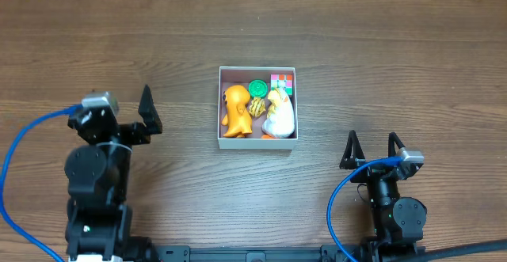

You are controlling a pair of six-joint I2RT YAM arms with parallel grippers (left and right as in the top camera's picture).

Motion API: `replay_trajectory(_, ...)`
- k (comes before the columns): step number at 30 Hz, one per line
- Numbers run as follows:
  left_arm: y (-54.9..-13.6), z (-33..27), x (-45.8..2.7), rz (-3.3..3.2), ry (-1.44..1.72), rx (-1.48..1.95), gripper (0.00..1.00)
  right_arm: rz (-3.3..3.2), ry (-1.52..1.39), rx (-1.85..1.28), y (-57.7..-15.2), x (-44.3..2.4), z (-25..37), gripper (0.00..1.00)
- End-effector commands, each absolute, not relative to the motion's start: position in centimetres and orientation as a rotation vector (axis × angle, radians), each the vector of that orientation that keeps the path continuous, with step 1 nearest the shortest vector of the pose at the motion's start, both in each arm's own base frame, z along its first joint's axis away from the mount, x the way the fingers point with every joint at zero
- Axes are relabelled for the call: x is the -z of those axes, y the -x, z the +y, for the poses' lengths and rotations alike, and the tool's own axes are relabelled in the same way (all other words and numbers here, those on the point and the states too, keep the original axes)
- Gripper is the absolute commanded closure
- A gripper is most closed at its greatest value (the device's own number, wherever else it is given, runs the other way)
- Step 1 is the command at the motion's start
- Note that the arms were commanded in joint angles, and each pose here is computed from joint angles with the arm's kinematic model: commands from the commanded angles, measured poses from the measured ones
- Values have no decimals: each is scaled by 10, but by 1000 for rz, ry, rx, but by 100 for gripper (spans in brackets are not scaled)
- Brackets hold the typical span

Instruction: Pack container

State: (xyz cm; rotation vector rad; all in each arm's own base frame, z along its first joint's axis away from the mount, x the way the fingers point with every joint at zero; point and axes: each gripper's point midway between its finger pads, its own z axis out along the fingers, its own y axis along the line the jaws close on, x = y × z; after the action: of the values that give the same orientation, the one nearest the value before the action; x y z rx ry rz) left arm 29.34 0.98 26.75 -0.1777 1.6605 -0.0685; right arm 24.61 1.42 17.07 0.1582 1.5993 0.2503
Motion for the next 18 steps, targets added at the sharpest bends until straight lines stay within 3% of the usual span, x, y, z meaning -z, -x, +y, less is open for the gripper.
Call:
replay_trajectory(1, -282, 17, -272, 1601, 221, 61, 0, 1594, -151, -252, -246, -170, 15, 0)
replay_trajectory(18, -256, 19, -265, 1507, 272, 108, 0, 1593, -151, -252, -246, -170, 15, 0)
